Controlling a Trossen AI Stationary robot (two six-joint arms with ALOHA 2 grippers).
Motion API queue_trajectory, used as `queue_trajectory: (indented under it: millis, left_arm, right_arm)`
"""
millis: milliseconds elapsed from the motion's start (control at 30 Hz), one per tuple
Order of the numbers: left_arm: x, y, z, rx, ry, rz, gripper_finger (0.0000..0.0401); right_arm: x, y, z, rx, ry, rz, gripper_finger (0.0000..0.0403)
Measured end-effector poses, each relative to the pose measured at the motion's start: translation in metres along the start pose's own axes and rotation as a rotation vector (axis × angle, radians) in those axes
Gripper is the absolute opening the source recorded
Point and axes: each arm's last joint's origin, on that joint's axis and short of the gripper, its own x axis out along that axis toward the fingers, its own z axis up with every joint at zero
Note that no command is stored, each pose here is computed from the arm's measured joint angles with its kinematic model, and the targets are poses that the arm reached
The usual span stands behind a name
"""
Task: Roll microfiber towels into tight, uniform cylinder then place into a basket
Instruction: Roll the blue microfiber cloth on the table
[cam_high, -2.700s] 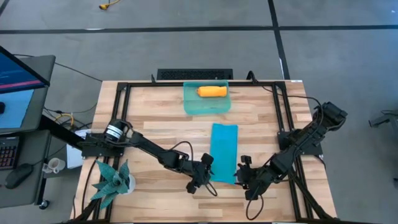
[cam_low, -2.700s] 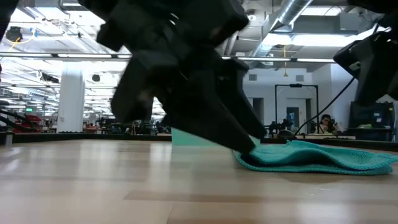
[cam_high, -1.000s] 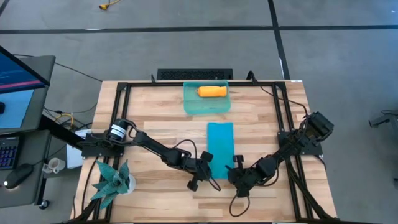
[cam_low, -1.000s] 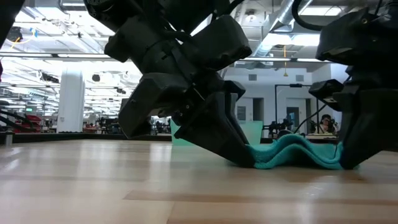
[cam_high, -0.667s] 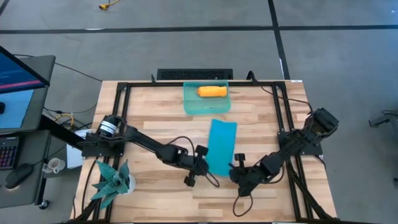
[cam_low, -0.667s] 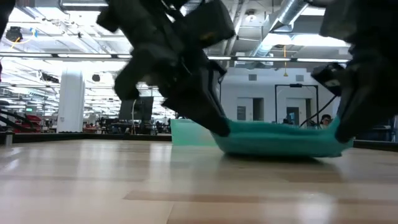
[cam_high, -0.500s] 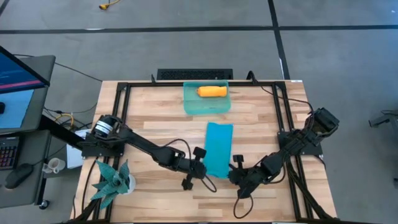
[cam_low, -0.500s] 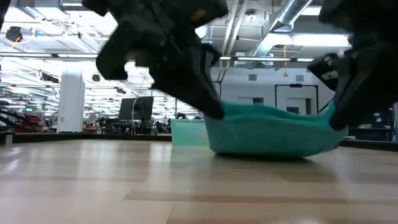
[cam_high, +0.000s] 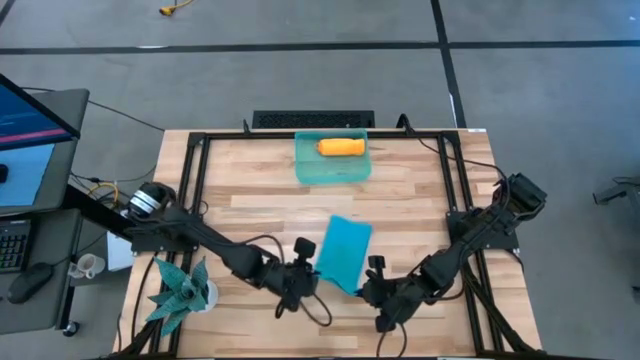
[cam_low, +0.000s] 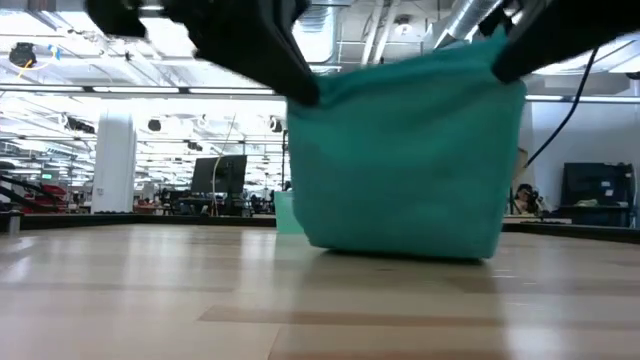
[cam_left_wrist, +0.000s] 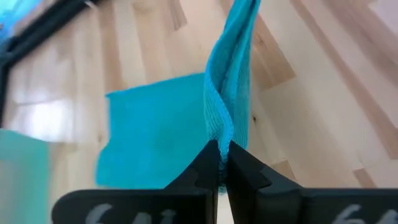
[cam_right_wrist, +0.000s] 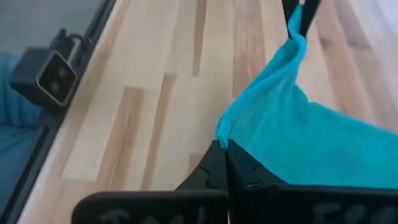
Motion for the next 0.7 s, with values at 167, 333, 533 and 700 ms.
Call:
queue_trajectory:
  millis: [167, 333, 533, 700]
  left_arm:
    - [-0.024, -0.005, 0.005, -0.025, -0.02, 0.077, 0.0007]
    - [-0.032, -0.008, 0.006, -0.026, -0.025, 0.146, 0.0007]
    - [-0.024, 0.008, 0.001, -0.074, 0.023, 0.187, 0.0007]
    - [-0.012, 0.027, -0.009, -0.143, 0.072, 0.256, 0.0007]
  right_arm:
    - [-0.003, 0.002, 0.008, 0.012, -0.037, -0.032, 0.0003]
    - [-0.005, 0.001, 0.013, 0.052, -0.065, -0.073, 0.0003]
    - [0.0, -0.012, 0.014, 0.094, -0.049, -0.141, 0.0003]
    - [0.005, -0.029, 0.008, 0.16, 0.016, -0.251, 0.0003]
